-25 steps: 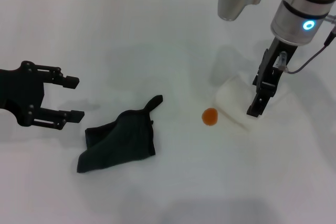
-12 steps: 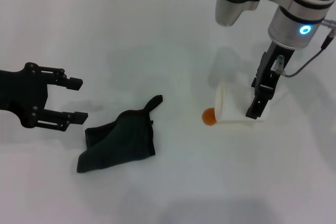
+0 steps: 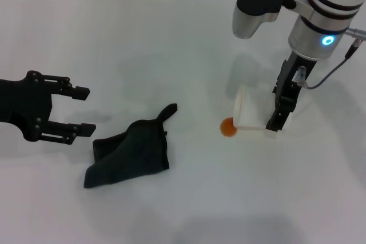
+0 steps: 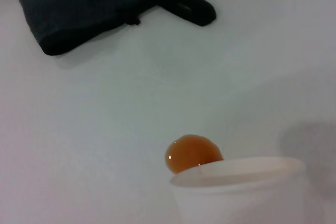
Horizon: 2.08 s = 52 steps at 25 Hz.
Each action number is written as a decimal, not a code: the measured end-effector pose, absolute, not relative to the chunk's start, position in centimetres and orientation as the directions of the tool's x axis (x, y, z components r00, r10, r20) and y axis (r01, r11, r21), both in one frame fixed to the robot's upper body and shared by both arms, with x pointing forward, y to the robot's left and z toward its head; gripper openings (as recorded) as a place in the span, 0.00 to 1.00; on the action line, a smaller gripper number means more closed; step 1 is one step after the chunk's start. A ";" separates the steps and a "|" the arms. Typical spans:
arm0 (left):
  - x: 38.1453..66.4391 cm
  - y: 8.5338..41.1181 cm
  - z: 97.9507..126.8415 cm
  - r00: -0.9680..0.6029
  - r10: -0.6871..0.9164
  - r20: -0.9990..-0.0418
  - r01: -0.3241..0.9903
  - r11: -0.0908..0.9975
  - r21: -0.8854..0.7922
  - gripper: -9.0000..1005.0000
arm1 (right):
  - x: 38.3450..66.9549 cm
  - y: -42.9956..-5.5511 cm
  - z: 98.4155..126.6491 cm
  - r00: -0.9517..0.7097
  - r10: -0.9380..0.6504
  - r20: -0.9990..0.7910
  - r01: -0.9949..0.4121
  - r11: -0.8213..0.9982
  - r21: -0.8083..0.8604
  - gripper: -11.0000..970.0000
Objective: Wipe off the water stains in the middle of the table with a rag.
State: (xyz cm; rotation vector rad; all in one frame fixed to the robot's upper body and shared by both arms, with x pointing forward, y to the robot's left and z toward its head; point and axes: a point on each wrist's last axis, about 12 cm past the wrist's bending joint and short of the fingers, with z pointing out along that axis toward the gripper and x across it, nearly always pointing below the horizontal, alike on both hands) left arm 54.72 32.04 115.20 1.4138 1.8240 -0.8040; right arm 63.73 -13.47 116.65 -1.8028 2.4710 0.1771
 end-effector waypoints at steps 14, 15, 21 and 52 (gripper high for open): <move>54.8 32.0 115.2 -0.175 0.549 -0.817 0.973 0.221 -0.061 0.74 | 63.6 -13.4 115.7 -0.284 -0.949 -0.134 -0.959 0.283 0.028 0.86; 54.8 32.0 115.2 -0.176 0.549 -0.817 0.973 0.221 -0.061 0.74 | 63.6 -13.4 115.7 -0.282 -0.950 -0.135 -0.959 0.281 0.029 0.86; 54.7 32.1 115.1 -0.183 0.547 -0.816 0.972 0.226 -0.067 0.74 | 63.7 -13.5 115.8 -0.283 -0.948 -0.146 -0.959 0.282 0.026 0.80; 54.9 32.6 115.9 -0.186 0.529 -0.828 0.967 0.246 -0.060 0.74 | 56.7 -28.8 115.8 -0.195 -0.387 -0.901 -0.871 0.490 -0.022 0.70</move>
